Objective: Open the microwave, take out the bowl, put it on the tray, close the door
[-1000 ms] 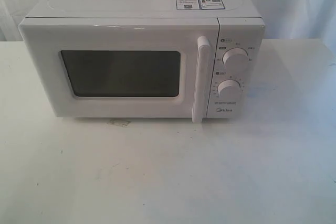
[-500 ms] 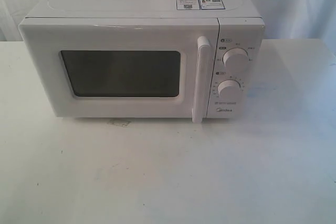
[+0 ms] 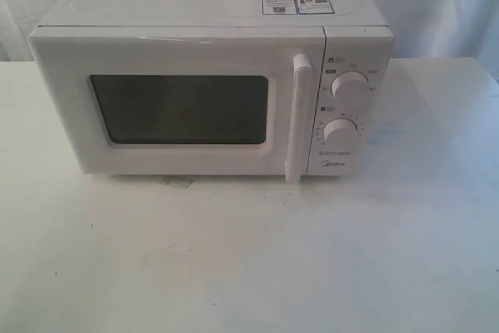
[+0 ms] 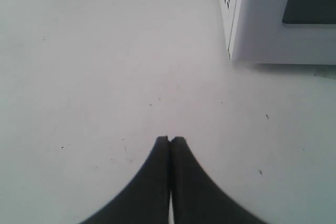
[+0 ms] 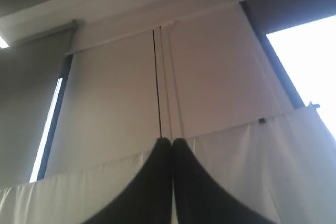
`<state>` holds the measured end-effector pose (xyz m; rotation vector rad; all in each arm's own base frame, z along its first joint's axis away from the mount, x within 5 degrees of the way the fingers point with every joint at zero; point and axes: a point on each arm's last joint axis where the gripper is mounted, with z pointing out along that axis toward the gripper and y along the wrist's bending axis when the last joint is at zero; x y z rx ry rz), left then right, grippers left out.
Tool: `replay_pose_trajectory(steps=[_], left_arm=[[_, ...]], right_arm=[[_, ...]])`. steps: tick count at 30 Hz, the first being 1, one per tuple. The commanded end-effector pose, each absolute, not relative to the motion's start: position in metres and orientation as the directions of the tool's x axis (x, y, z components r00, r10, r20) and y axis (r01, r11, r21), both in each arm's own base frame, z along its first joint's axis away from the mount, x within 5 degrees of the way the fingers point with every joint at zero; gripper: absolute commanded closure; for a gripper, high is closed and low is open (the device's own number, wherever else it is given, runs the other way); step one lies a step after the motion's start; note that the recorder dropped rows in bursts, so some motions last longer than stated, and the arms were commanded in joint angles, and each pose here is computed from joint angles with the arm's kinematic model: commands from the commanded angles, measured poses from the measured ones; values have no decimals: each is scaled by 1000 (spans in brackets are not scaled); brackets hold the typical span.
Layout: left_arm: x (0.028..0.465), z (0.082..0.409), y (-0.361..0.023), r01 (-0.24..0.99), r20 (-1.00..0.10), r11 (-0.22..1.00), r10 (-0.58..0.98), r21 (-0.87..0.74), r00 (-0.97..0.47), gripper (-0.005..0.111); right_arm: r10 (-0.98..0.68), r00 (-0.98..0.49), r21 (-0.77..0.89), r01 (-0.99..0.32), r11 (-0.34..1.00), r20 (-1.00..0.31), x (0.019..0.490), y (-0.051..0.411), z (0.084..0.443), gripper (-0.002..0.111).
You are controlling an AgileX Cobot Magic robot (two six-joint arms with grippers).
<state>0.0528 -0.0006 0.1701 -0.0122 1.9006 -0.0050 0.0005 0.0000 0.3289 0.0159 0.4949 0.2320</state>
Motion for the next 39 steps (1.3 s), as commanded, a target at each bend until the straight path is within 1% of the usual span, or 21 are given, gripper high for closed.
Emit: replay_pose_trajectory(steps=[1,2,4,7,10,12,14,18,19,21,24,26,28,30,32,34,35,36,39], left_arm=[[53,169,-1,-10,-946,1000,-14,-12,-325,107],[53,169,-1,-10,-946,1000,-14,-12,-325,107],[53,169,-1,-10,-946,1000,-14,-12,-325,107],[53,169,-1,-10,-946,1000,-14,-12,-325,107],[53,169,-1,-10,-946,1000,-14,-12,-325,107],[53,169,-1,-10,-946,1000,-14,-12,-325,107],[53,169,-1,-10,-946,1000,-14,-12,-325,107],[53,169,-1,-10,-946,1000,-14,-12,-325,107],[53,169,-1,-10,-946,1000,-14,-12,-325,107],[53,169,-1,-10,-946,1000,-14,-12,-325,107],[53,169,-1,-10,-946,1000,-14,-12,-325,107],[53,169,-1,-10,-946,1000,-14,-12,-325,107],[53,169,-1,-10,-946,1000,-14,-12,-325,107],[53,169,-1,-10,-946,1000,-14,-12,-325,107],[53,169,-1,-10,-946,1000,-14,-12,-325,107],[53,169,-1,-10,-946,1000,-14,-12,-325,107],[53,169,-1,-10,-946,1000,-14,-12,-325,107],[53,169,-1,-10,-946,1000,-14,-12,-325,107],[53,169,-1,-10,-946,1000,-14,-12,-325,107]], right_arm=[[243,650,118,-230,966,-720,28,5,357,108],[240,591,134,-219,966,-770,35,5,362,108],[246,402,187,-182,965,-882,55,6,363,108],[228,121,216,-103,971,-966,80,6,353,108],[266,-109,272,-48,961,-958,98,8,336,108],[332,-217,345,-25,938,-918,106,10,326,108],[360,-294,378,-7,926,-886,113,13,319,108],[273,-337,303,-39,952,-901,125,16,313,108],[268,-352,303,-49,952,-897,128,17,311,108],[308,-392,356,-56,933,-867,134,21,307,108],[279,-474,367,-104,924,-836,142,29,299,108],[208,-518,350,-194,916,-830,149,37,294,108],[130,-542,349,-325,879,-831,155,49,292,108],[63,-536,367,-482,796,-842,161,63,293,108],[1,-500,370,-639,674,-866,167,77,297,108],[-46,-454,349,-744,570,-890,173,85,299,108],[-79,-417,312,-781,541,-906,178,87,298,108],[-99,-393,282,-793,540,-914,183,88,295,108],[-161,-342,189,-787,587,-926,203,85,281,108]])
